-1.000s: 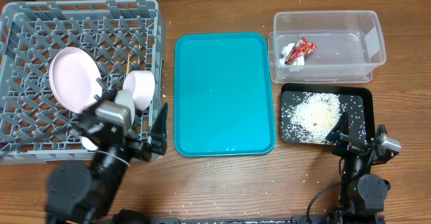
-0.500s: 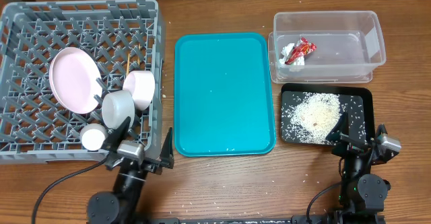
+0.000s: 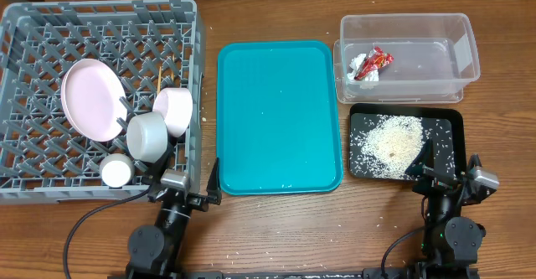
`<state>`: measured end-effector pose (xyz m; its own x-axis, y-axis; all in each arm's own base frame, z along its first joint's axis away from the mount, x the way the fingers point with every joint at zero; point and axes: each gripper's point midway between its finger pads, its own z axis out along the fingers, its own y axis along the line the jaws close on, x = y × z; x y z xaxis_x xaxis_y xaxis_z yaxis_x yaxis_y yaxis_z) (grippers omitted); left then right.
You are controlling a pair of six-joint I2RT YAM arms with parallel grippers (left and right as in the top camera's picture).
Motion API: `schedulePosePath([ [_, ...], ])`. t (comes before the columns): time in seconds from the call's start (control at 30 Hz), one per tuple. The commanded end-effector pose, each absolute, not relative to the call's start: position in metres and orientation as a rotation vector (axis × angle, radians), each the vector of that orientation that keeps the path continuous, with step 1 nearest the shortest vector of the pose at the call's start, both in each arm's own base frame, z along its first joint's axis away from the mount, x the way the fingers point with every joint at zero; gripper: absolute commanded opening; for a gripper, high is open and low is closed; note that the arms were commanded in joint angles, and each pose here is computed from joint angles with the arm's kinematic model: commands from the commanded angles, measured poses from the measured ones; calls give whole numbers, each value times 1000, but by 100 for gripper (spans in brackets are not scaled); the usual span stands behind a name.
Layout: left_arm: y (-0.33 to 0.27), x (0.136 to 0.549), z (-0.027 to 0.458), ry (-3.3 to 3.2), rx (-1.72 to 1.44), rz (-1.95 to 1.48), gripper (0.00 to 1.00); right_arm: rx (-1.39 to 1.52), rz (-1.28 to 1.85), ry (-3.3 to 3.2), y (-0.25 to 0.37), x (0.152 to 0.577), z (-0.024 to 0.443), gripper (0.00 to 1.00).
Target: Sort waste into correct bins and load items into the dishwasher
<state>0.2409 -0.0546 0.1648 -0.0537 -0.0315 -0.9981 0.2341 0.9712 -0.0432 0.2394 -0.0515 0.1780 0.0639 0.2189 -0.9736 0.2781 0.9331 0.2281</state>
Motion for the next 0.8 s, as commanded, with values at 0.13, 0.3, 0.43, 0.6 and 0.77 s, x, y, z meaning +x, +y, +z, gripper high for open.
schedulePosePath([
  [0.13, -50, 241, 154, 1651, 152, -188, 100, 408, -51, 1513, -53, 239, 176, 100],
  [0.3, -50, 241, 154, 1651, 152, -188, 100, 408, -51, 1513, -53, 239, 176, 100],
  [0.43, -50, 241, 154, 1651, 152, -188, 100, 408, -51, 1513, -53, 239, 176, 100],
  [0.6, -50, 241, 154, 1651, 152, -188, 100, 408, -51, 1513, -53, 239, 176, 100],
  [0.77, -50, 241, 154, 1651, 152, -188, 100, 408, -51, 1513, -53, 239, 176, 100],
])
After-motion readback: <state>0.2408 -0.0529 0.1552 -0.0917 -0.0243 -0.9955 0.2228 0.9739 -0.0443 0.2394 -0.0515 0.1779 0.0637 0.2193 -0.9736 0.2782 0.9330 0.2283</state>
